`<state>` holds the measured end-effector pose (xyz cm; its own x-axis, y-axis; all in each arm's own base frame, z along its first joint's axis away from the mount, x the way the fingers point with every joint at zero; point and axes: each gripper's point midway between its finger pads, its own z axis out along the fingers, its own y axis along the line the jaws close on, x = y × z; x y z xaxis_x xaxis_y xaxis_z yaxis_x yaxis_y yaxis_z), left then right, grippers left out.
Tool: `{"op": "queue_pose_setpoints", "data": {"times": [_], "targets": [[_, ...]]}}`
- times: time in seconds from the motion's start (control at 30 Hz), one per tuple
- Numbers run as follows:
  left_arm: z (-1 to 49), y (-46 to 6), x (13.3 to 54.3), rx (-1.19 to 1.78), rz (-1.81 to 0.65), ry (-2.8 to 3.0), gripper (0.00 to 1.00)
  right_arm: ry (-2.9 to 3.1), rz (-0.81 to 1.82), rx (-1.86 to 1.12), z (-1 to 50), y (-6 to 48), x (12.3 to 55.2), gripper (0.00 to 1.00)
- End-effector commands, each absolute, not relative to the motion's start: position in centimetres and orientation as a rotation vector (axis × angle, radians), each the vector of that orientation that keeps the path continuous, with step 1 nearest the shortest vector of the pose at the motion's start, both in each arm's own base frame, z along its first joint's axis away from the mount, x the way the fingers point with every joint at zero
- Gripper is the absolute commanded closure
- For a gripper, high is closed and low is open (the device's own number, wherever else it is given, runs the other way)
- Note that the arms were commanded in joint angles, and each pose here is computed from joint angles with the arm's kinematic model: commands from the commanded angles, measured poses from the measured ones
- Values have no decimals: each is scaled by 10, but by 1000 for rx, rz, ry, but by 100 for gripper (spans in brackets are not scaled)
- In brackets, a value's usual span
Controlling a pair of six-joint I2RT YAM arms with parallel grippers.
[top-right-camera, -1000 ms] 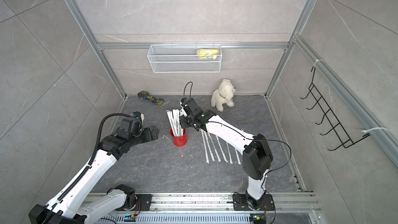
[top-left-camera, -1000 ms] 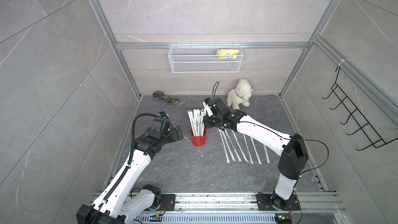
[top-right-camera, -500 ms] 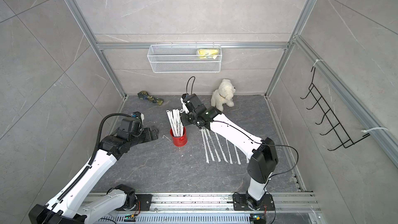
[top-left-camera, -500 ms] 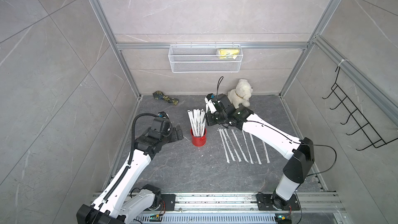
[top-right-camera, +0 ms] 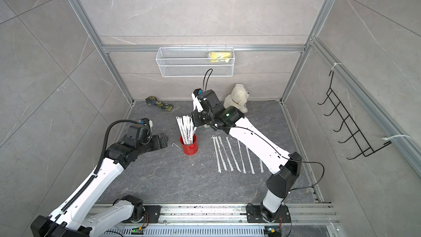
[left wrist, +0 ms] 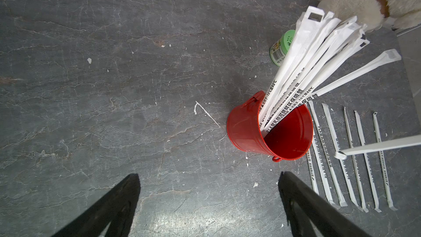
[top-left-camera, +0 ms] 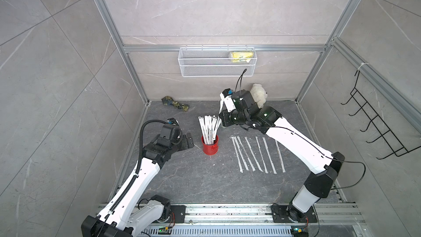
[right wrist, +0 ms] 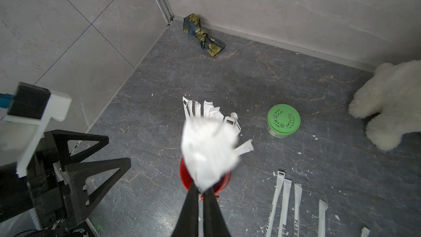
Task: Take the straws out of the storage container
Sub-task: Pick up the straw from the container, then place the straw at the center of the board.
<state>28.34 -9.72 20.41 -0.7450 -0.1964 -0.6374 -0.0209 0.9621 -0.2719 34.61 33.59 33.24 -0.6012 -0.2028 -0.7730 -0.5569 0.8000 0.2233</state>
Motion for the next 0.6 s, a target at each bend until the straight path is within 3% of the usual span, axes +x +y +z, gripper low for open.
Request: {"op": "queue_pose_setpoints", "data": {"times": [0.0, 0.57], "targets": [[224, -102, 290, -117, -351, 2350, 1, 2176, 572, -602, 363, 322, 329, 91], [218, -90, 293, -123, -250, 2344, 1, 2394, 414, -670, 361, 290, 304, 92]]}}
